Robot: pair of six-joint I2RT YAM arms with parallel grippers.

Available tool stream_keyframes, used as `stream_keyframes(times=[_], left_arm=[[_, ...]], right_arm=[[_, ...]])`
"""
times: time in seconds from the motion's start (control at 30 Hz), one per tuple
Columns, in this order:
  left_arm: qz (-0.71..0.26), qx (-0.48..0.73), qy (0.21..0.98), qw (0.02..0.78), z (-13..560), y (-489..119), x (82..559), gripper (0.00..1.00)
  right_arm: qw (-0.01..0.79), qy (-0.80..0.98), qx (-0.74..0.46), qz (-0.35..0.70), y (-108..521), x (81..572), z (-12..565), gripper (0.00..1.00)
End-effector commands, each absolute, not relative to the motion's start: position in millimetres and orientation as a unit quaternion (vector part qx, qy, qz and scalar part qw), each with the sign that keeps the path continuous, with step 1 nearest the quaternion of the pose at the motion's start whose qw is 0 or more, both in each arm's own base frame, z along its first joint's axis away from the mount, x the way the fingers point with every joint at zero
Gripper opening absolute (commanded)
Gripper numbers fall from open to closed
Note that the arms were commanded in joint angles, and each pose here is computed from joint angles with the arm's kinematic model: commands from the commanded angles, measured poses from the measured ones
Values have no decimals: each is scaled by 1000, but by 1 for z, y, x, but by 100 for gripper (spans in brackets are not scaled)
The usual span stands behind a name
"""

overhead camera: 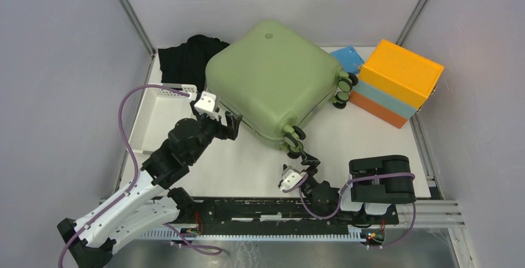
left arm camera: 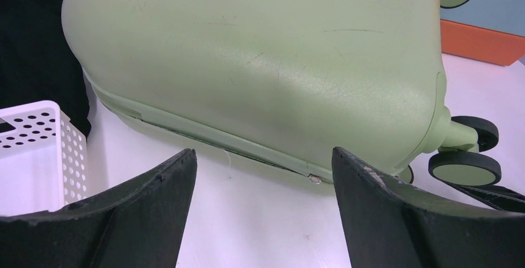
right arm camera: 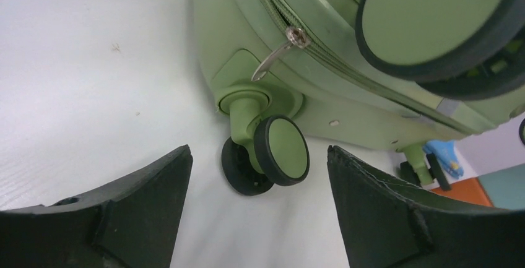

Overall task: Open, take out, and arrange the luggage
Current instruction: Unzip the luggage at the center of the board.

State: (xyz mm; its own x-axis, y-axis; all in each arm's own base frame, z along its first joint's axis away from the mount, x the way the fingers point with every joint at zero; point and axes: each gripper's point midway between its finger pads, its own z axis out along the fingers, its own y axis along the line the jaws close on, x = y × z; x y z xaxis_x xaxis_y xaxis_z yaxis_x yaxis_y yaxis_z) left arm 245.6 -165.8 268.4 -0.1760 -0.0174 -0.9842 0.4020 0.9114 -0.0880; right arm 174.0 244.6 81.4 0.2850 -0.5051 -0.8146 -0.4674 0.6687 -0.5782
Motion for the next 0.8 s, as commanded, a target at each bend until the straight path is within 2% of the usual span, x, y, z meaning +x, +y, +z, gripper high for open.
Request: stream_keyframes(times=[0.0, 0.07, 0.23, 0.33, 0.5, 0.77], left_arm=[[-155, 130, 736, 646, 280, -160, 249, 85], [-155, 129, 735, 647, 281, -159, 249, 85], [-158, 126, 733, 649, 284, -158, 249, 85], [-159, 125, 733, 649, 284, -157, 249, 85], [-162, 124, 731, 652, 287, -156, 248, 85], [-169, 124, 728, 652, 289, -157, 247, 85]], right_arm=[[779, 551, -285, 90, 258, 173, 158, 90], [781, 550, -280, 96, 259, 173, 161, 90], [784, 554, -246, 133, 265, 176, 170, 67], [786, 556, -227, 147, 269, 181, 173, 57], [789, 546, -219, 178, 280, 181, 181, 53], [787, 568, -172, 166, 283, 192, 180, 51]])
